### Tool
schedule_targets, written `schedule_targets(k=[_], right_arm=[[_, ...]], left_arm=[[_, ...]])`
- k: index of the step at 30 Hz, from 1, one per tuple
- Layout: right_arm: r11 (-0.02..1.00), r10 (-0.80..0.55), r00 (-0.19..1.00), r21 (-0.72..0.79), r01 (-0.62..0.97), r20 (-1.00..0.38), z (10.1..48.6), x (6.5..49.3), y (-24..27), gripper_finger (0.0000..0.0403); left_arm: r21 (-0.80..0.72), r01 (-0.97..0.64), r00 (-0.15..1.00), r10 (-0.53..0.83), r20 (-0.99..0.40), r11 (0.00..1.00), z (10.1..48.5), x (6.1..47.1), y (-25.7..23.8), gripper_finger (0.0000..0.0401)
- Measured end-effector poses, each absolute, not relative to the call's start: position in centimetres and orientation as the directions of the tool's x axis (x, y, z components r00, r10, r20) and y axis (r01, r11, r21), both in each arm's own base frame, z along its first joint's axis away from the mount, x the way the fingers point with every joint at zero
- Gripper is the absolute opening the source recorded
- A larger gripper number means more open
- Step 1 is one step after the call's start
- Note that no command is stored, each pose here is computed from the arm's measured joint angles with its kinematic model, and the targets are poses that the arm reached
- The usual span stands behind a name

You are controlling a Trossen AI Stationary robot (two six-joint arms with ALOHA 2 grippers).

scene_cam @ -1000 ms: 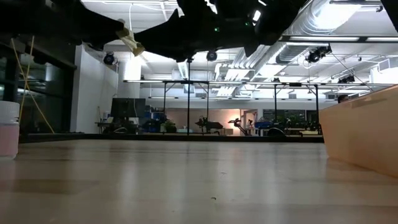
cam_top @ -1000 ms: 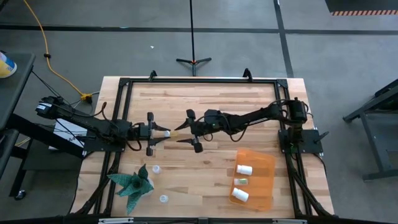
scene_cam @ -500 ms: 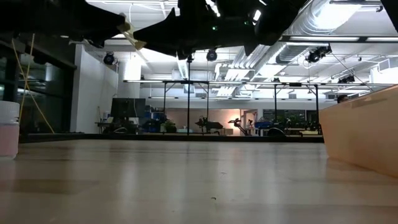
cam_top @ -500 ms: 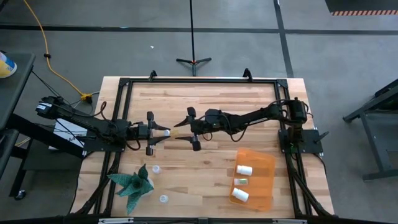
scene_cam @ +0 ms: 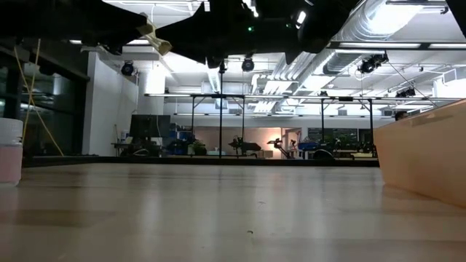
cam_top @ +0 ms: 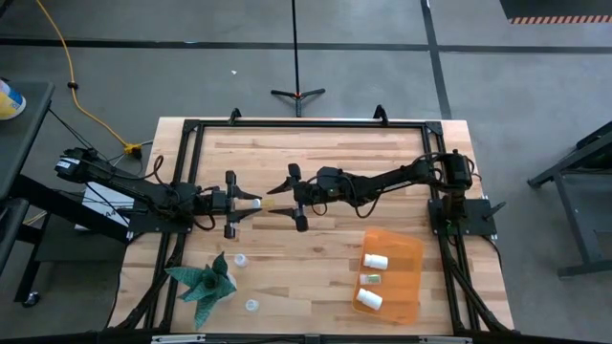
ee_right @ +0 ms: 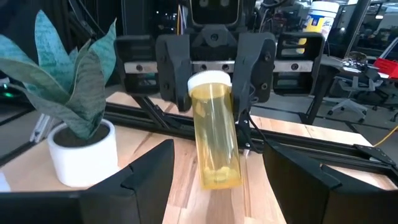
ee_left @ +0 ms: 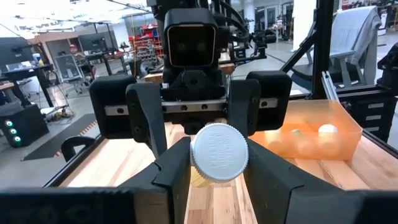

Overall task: Pick and place pill bottles into a basket
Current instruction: Put the yellow medicine bottle into the orange bin

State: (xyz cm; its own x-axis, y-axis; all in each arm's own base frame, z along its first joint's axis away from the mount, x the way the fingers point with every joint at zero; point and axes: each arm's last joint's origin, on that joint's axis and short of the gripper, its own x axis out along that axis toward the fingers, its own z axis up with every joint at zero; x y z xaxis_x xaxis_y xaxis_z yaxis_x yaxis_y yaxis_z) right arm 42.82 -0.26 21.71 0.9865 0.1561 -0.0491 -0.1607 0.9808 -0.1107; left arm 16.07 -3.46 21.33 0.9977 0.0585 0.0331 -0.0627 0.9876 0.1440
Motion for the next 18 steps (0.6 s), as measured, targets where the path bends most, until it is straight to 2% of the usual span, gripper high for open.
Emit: schedule_targets(k=[18], right_arm=[[0.983, 0.147, 0.988, -0.105, -0.150, -0.037, 21.62, 42.89, -0.27, 0.0236]], left_arm=[[0.144, -0.063, 0.998, 0.058, 0.032, 0.988, 21.32, 16.07, -3.46, 0.0170]])
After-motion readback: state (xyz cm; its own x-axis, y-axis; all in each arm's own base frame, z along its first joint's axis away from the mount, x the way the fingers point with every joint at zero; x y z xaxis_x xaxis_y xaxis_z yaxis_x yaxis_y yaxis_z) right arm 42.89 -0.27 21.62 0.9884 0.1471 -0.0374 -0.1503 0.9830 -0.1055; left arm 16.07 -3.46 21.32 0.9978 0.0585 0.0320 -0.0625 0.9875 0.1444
